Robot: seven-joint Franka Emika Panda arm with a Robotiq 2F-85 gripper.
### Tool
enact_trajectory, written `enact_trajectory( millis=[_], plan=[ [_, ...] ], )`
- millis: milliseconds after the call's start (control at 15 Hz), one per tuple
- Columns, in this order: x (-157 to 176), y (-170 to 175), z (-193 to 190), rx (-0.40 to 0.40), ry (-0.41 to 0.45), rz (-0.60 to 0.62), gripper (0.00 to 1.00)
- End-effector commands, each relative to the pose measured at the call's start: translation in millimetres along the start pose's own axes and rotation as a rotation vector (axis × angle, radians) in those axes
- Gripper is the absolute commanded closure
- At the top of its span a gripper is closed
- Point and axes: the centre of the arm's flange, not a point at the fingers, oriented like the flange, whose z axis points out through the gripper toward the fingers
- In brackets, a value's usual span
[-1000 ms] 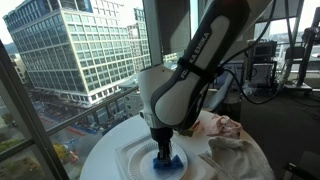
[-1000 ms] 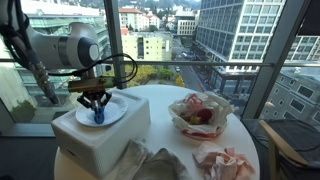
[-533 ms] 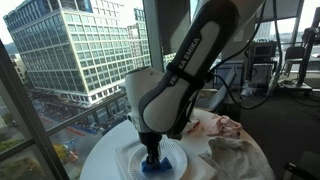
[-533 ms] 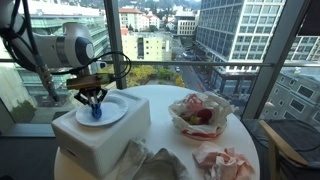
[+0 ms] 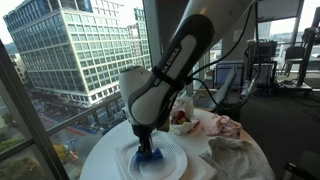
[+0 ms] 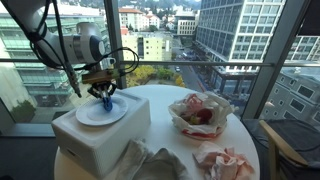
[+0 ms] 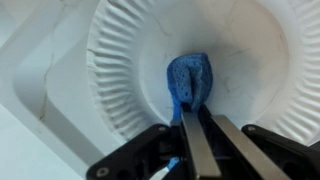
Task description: Wipe the plate with the sponge
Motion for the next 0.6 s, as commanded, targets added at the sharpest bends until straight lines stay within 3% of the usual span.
enact_trajectory(
  millis=[0, 533],
  plan=[
    [-12, 3, 22, 0.018, -0.047, 0.023, 0.93],
    [-72, -16, 21, 0.115, -0.113, 0.139, 0.93]
  ],
)
